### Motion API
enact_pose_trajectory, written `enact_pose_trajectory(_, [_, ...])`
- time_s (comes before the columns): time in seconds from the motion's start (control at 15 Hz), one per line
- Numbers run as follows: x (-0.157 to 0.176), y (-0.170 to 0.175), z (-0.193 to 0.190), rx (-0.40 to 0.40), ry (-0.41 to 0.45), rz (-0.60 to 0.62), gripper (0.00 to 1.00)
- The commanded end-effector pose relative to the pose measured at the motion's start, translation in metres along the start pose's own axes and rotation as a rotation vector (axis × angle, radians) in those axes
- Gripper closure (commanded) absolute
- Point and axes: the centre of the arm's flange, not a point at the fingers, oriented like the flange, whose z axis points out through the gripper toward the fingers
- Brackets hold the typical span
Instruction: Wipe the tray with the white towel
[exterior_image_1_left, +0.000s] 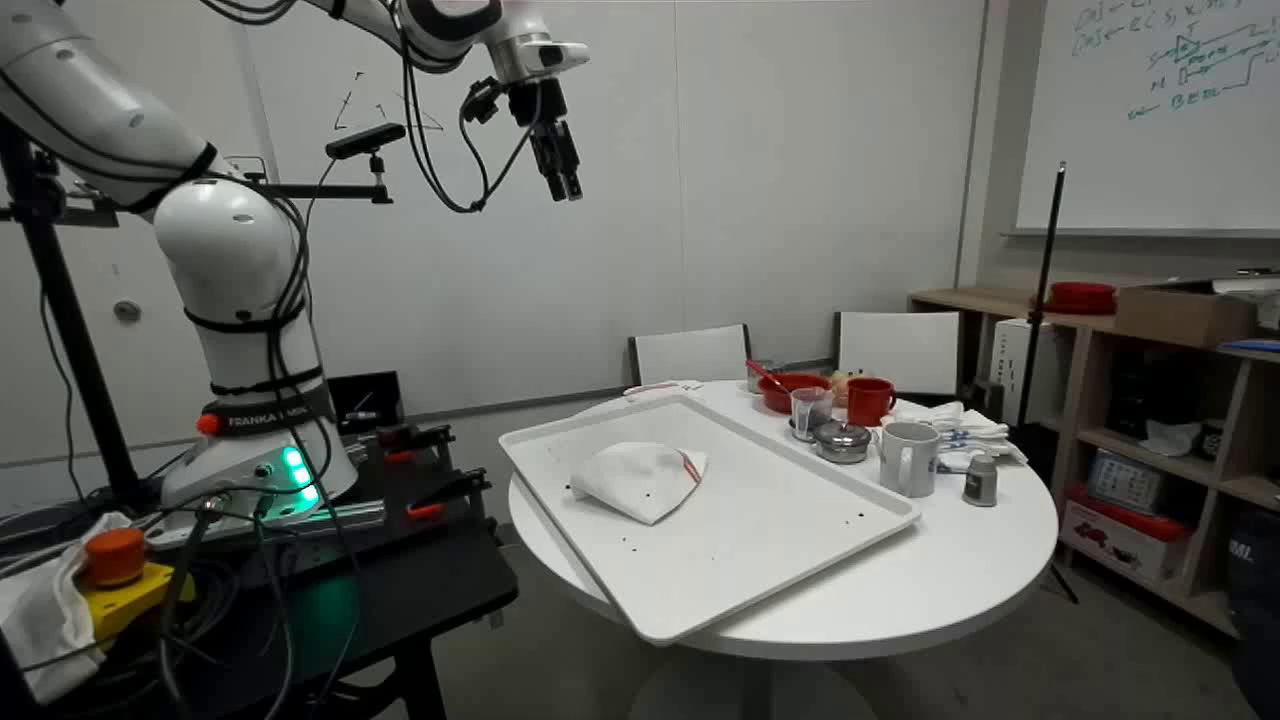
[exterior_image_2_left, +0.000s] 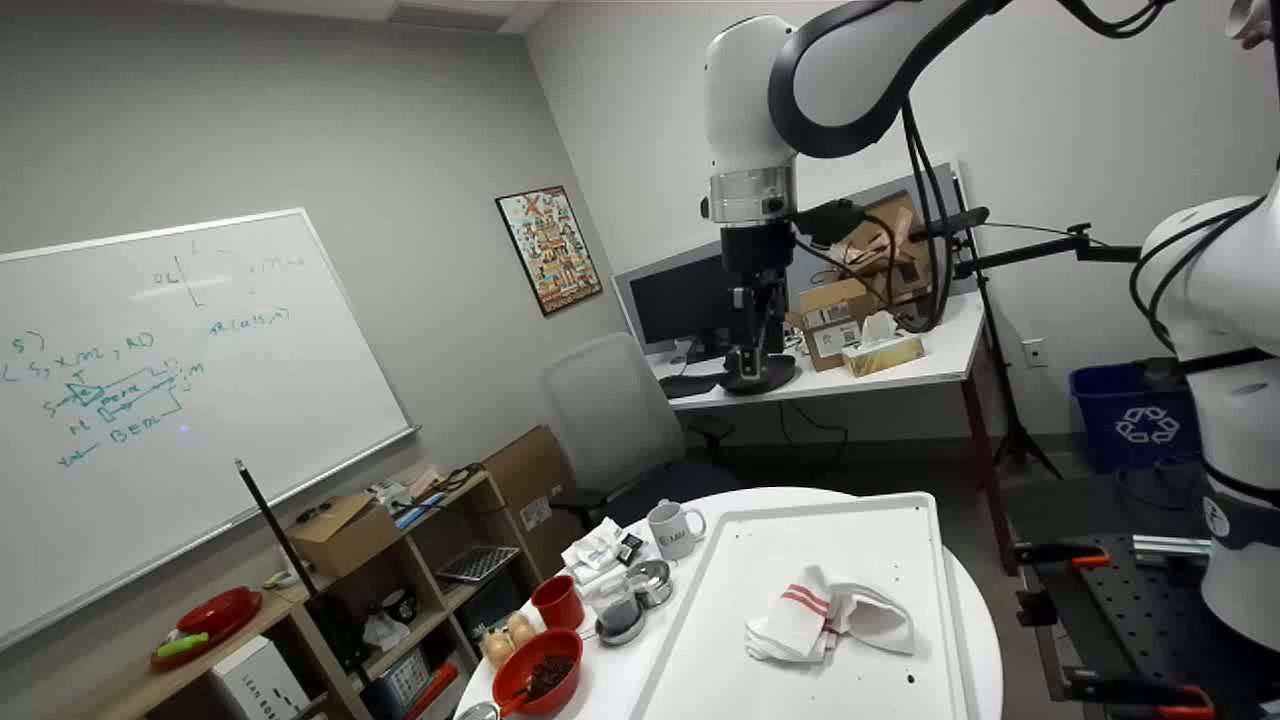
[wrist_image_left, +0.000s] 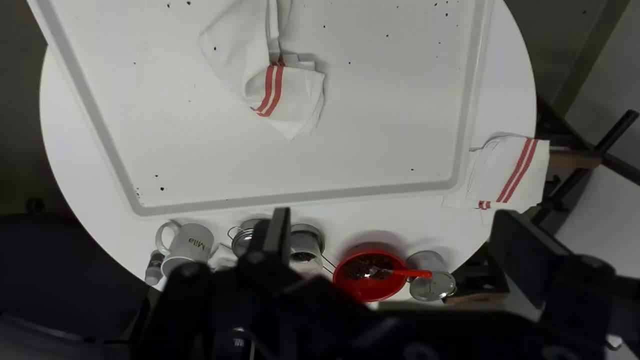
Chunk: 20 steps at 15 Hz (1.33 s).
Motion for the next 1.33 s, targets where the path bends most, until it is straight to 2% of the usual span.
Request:
enact_pose_trajectory(0.0, [0.0, 0.0, 0.0, 0.0, 0.0, 0.0, 0.0])
enact_pose_trajectory(0.73, [0.006, 0.005, 0.003, 0.004, -0.003, 0.009, 0.0])
enact_pose_trajectory(1.27, [0.045, 0.052, 0.036, 0.003, -0.001, 0.133, 0.0])
